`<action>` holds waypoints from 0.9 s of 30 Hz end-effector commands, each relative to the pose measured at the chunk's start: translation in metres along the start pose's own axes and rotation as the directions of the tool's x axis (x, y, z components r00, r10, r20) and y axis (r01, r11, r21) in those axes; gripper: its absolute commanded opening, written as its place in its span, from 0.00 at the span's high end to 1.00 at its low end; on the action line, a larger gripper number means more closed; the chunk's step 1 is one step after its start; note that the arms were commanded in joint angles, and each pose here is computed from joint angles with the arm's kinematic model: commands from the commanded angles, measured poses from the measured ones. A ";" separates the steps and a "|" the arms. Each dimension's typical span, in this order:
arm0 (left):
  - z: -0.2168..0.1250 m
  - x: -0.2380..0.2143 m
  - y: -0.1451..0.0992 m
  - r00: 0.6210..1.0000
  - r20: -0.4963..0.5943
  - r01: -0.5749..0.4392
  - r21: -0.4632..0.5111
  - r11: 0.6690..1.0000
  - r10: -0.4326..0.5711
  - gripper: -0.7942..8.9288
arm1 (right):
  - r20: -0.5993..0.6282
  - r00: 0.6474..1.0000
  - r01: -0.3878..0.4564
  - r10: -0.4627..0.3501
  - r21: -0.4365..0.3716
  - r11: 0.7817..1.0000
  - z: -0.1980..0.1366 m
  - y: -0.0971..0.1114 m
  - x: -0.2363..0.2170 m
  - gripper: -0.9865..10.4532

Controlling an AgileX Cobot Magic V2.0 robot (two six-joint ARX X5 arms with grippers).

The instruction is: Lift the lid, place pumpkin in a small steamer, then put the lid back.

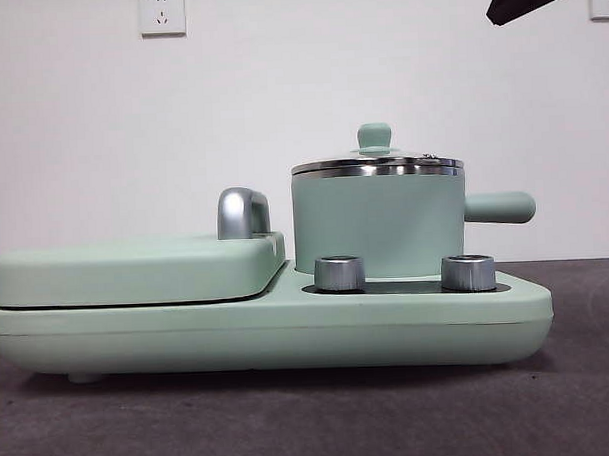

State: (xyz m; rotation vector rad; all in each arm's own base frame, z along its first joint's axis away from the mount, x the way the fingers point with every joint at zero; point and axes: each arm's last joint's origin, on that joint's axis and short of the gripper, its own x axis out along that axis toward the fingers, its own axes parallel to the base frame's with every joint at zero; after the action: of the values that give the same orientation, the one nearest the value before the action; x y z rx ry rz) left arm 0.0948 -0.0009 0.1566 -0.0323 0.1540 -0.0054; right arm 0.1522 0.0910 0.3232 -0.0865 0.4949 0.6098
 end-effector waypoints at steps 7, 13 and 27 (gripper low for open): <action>-0.007 0.002 0.000 1.000 -0.022 -0.001 0.014 1.000 0.001 0.91 | 0.093 0.981 0.178 -0.169 -0.103 0.979 -0.009 -0.010 -0.006 0.90; -0.007 0.002 0.000 1.000 -0.022 -0.001 0.014 1.000 0.001 0.91 | 0.241 0.903 0.354 -0.357 0.054 0.934 -0.078 -0.039 -0.014 0.90; -0.007 0.002 0.000 1.000 -0.022 -0.001 0.014 1.000 0.001 0.91 | 0.412 0.747 0.484 -0.522 0.200 0.852 -0.178 -0.049 -0.014 0.90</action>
State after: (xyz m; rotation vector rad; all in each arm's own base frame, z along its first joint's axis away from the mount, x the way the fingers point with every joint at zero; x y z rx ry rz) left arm 0.0948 -0.0009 0.1566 -0.0323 0.1540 -0.0054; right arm 0.0951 0.0034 0.1701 -0.0277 0.0364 0.0554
